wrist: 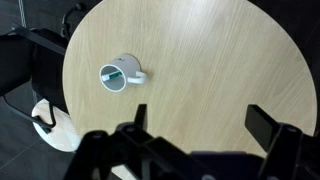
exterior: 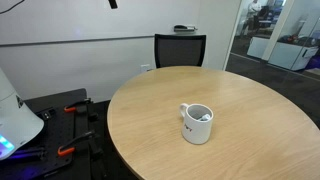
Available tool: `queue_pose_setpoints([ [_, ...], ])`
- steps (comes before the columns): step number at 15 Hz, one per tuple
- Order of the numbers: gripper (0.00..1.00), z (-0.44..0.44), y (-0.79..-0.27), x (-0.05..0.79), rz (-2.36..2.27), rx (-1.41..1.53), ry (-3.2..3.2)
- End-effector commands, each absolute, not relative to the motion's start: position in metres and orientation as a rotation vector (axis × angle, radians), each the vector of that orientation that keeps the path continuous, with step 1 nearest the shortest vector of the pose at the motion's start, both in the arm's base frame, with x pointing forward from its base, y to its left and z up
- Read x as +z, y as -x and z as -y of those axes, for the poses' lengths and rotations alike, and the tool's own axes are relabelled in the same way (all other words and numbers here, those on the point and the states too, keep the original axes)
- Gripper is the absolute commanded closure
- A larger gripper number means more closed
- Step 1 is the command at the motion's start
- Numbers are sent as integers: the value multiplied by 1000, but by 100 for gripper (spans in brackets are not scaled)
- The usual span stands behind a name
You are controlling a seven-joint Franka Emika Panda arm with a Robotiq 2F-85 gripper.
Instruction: Pick the marker from the cup and put it on the table
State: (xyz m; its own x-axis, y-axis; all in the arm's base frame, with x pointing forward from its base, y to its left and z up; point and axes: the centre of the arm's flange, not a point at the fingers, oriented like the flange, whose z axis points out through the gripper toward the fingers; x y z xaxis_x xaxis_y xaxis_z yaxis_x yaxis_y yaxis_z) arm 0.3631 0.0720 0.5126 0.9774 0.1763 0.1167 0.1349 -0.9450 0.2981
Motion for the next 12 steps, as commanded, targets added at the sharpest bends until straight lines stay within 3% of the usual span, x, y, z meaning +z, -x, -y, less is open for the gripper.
queue_pose_setpoints([
  [1,0,-72,-363,513,-228,205,-2832],
  [12,0,-63,-373,513,-103,237,-2866],
])
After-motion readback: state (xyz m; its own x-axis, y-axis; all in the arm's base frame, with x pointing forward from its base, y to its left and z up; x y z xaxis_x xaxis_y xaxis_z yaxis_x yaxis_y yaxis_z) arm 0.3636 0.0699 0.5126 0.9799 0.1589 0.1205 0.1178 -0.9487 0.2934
